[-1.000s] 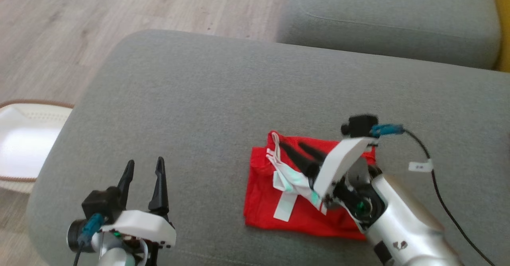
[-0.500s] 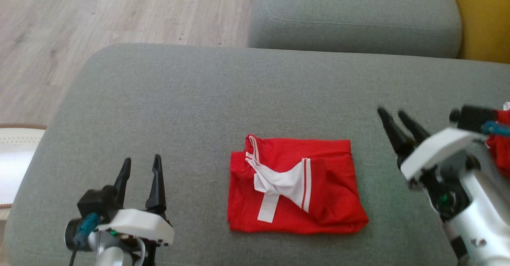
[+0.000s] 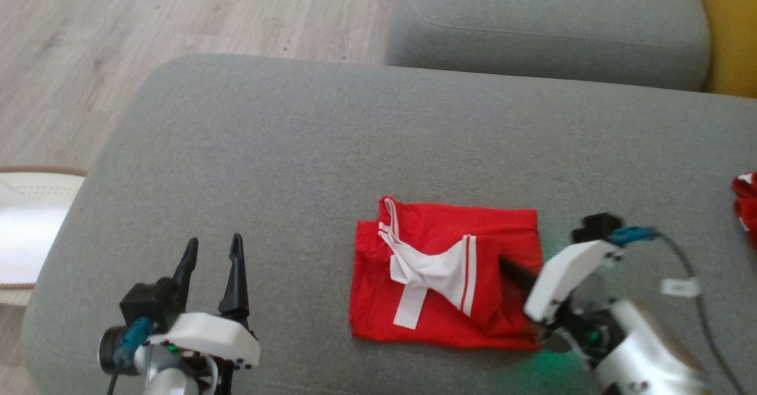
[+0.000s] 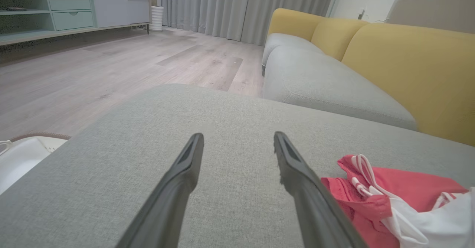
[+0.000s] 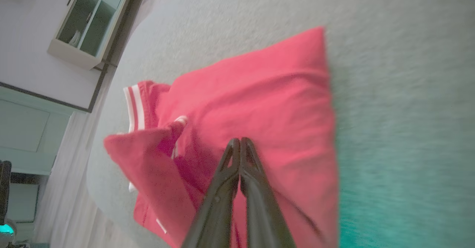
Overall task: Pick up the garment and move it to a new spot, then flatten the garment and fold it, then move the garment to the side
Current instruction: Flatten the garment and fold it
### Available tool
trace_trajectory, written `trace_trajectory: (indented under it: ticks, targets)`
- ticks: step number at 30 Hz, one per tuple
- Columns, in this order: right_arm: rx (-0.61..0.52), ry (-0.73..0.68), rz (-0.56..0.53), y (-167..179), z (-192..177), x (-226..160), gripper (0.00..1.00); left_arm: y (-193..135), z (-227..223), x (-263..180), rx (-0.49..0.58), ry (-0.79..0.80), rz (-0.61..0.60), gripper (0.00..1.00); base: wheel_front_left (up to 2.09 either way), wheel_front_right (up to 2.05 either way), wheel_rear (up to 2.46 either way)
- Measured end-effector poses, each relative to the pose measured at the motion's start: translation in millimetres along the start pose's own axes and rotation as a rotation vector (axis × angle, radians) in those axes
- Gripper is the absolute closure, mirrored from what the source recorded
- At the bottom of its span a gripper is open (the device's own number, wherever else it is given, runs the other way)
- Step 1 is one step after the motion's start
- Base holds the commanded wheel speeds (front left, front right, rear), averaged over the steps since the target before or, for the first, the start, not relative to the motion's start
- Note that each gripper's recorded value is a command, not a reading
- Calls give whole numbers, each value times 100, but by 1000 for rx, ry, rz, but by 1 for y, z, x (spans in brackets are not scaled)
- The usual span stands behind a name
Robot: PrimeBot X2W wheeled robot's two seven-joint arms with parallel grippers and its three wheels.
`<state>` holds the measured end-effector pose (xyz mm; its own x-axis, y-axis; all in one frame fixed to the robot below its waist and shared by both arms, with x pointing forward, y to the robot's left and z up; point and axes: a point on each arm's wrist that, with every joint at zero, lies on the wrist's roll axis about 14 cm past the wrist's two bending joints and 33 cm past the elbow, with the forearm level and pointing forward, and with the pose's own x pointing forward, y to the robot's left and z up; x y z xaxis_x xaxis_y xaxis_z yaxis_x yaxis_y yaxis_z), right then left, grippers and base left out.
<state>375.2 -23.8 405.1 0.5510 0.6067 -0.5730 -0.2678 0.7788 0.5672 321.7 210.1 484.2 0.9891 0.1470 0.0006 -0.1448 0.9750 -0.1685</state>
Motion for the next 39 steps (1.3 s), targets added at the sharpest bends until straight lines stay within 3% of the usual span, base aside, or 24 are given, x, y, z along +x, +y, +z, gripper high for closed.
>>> trace_trajectory:
  ticks: [9, 11, 17, 20, 22, 23, 29, 33, 39]
  targets:
    - [9, 159, 209, 82, -52, 24, 100, 9, -5, -3, 8, 16, 25, 0, 0, 0, 0]
    - [24, 175, 328, 118, -59, 20, 100, 8, -6, -3, 17, 22, 21, 0, 0, 0, 0]
    - [28, 66, 427, 148, -40, 11, 100, 1, -6, 3, 16, 20, 2, 0, 0, 0, 0]
    - [-10, -62, 430, 142, -6, -1, 51, -3, -3, 6, 15, 10, -12, 0, 0, 0, 0]
    - [-49, -165, 415, 131, 24, -13, 0, -6, 2, 9, 13, -6, -19, 0, 0, 0, 0]
    - [-49, -165, 415, 131, 24, -13, 0, -6, 2, 9, 13, -6, -19, 0, 0, 0, 0]
    - [-166, -481, 314, 89, 100, -61, 0, -20, 16, 19, 6, -49, -62, 0, 0, 0, 0]
    - [-253, -655, 196, 54, 133, -95, 0, -28, 27, 27, 7, -85, -87, 0, 0, 0, 0]
    - [-357, -834, 27, 13, 151, -136, 0, -47, 37, 36, 20, -117, -144, 0, 0, 0, 0]
